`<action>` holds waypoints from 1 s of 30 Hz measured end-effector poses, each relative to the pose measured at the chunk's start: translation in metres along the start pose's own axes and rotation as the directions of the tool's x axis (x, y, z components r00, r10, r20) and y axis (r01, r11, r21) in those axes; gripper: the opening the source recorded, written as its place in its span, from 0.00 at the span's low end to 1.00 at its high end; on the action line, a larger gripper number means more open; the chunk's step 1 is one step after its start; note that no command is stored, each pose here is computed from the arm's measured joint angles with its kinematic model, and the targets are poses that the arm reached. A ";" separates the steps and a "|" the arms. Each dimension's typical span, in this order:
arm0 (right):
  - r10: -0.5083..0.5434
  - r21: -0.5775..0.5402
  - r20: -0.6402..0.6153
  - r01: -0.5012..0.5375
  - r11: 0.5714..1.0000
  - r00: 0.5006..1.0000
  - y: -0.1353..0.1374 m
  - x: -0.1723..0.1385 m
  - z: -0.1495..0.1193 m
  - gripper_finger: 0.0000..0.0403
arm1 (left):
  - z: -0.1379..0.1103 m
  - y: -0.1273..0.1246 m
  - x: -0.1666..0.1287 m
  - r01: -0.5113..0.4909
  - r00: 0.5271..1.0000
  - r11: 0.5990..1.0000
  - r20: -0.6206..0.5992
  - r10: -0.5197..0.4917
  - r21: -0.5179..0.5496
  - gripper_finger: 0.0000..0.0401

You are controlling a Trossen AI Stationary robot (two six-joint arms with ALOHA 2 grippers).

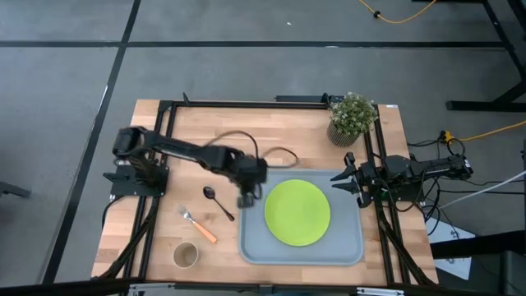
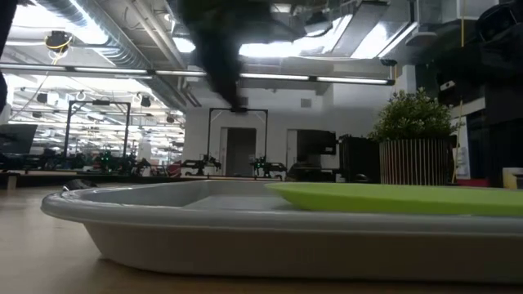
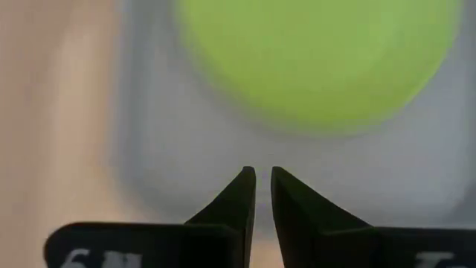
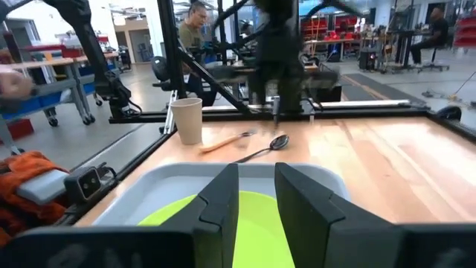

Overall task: Pick and place plate/cup/fork/spoon on tray
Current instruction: Put the pink cup on the gray serving tray to the top left of the green plate

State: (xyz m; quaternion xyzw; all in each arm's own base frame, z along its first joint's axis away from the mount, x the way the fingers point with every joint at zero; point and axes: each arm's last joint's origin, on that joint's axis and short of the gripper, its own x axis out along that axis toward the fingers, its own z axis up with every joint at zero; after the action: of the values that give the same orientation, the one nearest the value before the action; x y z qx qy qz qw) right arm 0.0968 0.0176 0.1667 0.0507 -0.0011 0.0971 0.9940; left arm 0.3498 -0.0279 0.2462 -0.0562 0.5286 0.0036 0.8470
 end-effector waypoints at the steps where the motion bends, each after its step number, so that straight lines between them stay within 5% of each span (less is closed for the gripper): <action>1: -0.001 0.006 -0.001 0.001 1.000 1.000 0.000 0.000 0.000 0.23 | -0.006 0.005 -0.010 -0.015 0.999 1.000 -0.043 0.013 -0.025 0.10; 10: -0.002 0.026 -0.020 0.003 1.000 1.000 0.000 0.001 -0.002 0.23 | -0.060 -0.003 -0.076 -0.120 0.922 0.919 -0.386 -0.037 -0.376 0.10; 14: -0.003 0.025 -0.022 0.003 1.000 1.000 0.000 0.001 -0.002 0.23 | -0.076 -0.027 -0.084 -0.164 0.882 0.924 -0.470 -0.019 -0.346 0.10; 21: -0.003 0.024 -0.022 0.003 1.000 1.000 0.000 0.001 -0.002 0.23 | -0.087 -0.065 -0.086 -0.041 0.871 0.966 -0.483 -0.091 -0.256 0.10; 30: -0.003 0.079 -0.021 0.004 0.997 1.000 0.000 0.001 -0.002 0.23 | -0.090 -0.070 -0.087 -0.038 0.870 0.971 -0.486 -0.083 -0.235 0.10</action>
State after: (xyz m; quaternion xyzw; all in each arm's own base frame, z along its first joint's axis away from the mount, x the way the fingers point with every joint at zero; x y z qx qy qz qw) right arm 0.0981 0.0178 0.1651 0.0890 0.0133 0.0958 0.9913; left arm 0.2356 -0.1015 0.2911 -0.1624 0.7219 0.0424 0.6714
